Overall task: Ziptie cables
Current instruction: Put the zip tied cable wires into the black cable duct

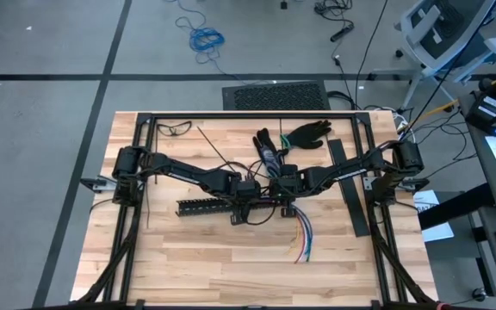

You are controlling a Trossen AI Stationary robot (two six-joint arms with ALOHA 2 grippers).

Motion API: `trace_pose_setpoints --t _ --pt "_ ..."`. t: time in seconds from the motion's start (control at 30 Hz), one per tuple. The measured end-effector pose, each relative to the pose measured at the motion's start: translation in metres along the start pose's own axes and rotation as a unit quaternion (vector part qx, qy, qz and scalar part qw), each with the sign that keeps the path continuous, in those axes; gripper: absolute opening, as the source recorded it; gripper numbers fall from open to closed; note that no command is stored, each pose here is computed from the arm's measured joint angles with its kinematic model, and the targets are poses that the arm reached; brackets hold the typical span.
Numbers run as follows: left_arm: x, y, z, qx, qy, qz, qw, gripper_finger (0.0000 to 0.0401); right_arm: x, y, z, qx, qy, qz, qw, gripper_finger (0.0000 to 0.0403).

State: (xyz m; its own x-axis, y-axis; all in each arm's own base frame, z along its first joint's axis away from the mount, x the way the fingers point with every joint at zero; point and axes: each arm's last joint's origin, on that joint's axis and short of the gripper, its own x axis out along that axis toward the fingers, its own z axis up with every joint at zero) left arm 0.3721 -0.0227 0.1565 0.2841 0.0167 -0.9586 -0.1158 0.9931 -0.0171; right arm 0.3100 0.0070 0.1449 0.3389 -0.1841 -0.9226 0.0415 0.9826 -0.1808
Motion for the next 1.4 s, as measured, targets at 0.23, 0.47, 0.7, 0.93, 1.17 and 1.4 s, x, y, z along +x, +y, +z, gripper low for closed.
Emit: trace_pose_setpoints --t 0.23,0.47,0.7,0.93,1.17,1.4 --pt "-0.012 0.0 -0.004 -0.024 0.01 -0.012 1.0 0.0001 -0.001 0.001 -0.002 0.002 0.011 0.018 1.0 0.0" --pt "-0.029 0.012 -0.009 -0.041 0.025 0.013 0.999 0.0001 -0.001 0.006 -0.006 -0.013 0.025 0.023 0.999 0.0" --pt "-0.03 0.011 -0.019 -0.012 0.074 0.0 0.997 0.0001 -0.002 0.007 -0.009 -0.017 0.039 0.023 0.999 0.0" --pt "-0.017 0.014 -0.047 0.012 0.154 0.015 0.988 0.0001 -0.001 0.007 -0.009 -0.021 0.04 0.021 0.999 0.0" --pt "-0.016 0.016 -0.053 0.028 0.174 0.024 0.984 0.0001 -0.001 0.007 -0.009 -0.021 0.04 0.024 0.999 0.0" --pt "-0.02 0.021 -0.065 0.064 0.241 0.032 0.968 0.0001 -0.001 0.007 -0.009 -0.021 0.039 0.025 0.999 0.0"
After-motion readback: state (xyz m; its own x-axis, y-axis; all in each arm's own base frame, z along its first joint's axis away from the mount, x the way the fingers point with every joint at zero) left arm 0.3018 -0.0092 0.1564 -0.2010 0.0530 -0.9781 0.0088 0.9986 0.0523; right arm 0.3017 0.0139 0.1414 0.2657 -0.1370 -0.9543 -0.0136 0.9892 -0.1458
